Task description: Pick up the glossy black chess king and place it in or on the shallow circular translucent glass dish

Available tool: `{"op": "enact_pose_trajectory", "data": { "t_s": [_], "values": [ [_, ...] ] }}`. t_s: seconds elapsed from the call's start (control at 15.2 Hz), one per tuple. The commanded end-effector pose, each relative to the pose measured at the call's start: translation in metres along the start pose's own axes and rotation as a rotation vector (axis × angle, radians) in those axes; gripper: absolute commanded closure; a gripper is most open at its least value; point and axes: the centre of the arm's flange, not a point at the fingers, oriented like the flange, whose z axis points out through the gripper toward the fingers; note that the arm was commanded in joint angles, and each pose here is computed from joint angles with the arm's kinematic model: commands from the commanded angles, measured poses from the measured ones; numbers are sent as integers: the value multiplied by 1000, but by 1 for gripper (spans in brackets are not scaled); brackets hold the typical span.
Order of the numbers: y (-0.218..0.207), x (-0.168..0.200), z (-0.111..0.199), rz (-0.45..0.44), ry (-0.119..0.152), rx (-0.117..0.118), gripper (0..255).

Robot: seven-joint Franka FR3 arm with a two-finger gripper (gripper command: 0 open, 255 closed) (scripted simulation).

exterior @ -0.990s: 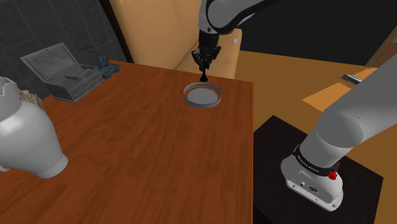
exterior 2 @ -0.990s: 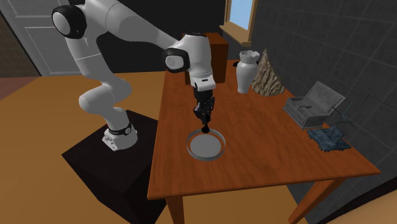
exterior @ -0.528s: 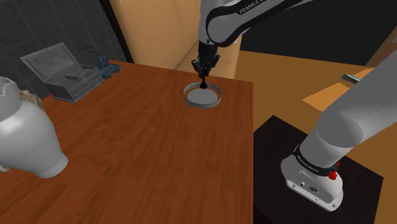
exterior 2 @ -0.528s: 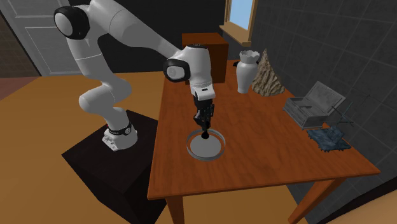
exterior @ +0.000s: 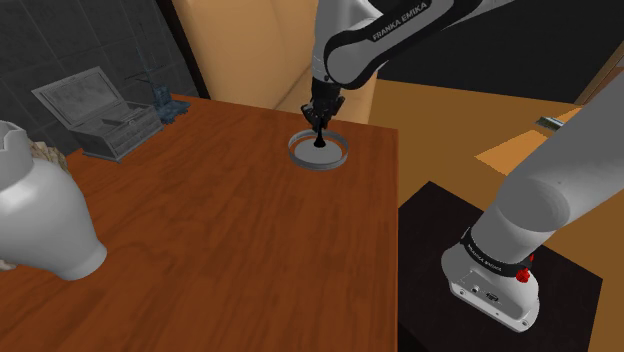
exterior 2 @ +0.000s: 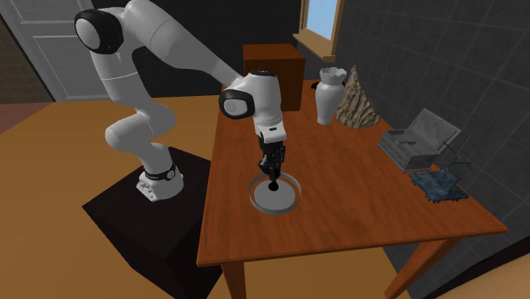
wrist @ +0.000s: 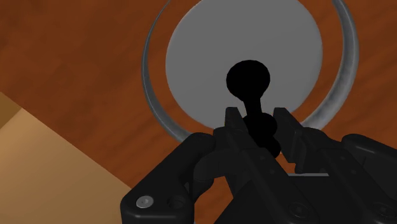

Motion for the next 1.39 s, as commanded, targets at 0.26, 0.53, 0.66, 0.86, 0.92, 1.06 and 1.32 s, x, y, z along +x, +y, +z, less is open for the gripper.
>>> {"op": "enact_pose_trajectory", "data": {
  "t_s": [0.26,0.53,0.66,0.86,0.92,1.06,1.32],
  "values": [
    [0,0,0,0,0,0,0],
    [0,0,0,0,0,0,0],
    [0,0,-13,0,0,0,0],
    [0,0,-50,0,0,0,0],
    [0,0,-50,0,0,0,0],
    [0,0,-50,0,0,0,0],
    [0,0,-50,0,0,0,0]
  ]
}}
